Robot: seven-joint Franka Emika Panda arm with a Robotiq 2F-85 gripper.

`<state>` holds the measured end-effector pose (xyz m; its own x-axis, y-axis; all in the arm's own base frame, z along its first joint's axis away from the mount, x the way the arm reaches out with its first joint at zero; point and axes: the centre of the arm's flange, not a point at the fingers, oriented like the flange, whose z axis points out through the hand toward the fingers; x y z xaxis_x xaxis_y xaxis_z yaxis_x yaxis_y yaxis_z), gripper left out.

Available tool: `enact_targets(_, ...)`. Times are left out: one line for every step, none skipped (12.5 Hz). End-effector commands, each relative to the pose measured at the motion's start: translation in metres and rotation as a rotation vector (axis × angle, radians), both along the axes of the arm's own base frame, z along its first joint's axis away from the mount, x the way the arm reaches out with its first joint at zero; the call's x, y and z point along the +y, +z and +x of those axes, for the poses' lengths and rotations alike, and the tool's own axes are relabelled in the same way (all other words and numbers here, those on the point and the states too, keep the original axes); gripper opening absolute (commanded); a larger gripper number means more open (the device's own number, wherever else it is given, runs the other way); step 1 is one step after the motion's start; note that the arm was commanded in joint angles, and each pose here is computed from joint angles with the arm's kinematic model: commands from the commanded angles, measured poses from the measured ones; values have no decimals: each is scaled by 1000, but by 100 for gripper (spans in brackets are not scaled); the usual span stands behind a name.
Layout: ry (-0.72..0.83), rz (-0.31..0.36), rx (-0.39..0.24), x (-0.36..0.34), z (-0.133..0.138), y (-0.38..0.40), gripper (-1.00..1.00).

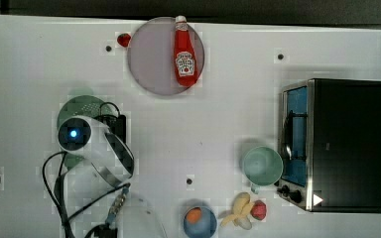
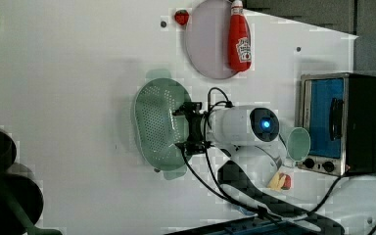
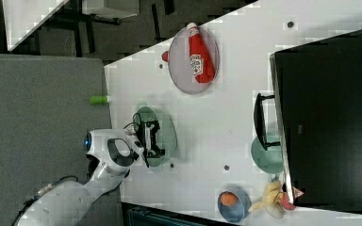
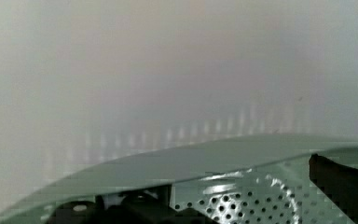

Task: Drag strainer left to right.

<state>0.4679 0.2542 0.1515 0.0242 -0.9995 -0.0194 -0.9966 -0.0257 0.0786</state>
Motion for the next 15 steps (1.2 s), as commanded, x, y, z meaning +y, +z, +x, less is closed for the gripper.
enact_targets(-51,-14,2,-42,3,9,100)
enact_targets(-39,-13,-1,-54,3,8,100)
enact_targets(-35,-12,-5,-66,4,6,100)
enact_targets(-36,-10,-13,-79,5,5,100)
enact_targets(-38,-8,-22,-91,7,3,100)
enact_targets(-37,-8,-30,-103,8,3,100)
enact_targets(-28,-14,-30,-115,9,2,100)
enact_targets(-14,-20,-29,-127,11,1,100)
enact_targets(-2,-26,-30,-141,13,0,100)
enact_targets(2,-34,-30,-155,14,0,100)
enact_targets(-5,-43,-28,-169,16,-1,100)
enact_targets(-9,-51,-28,-183,17,-1,100)
enact_targets(-4,-60,-27,-197,18,-1,100)
enact_targets(-3,-69,-25,-210,18,-2,100)
enact_targets(2,-77,-26,-223,19,-2,100)
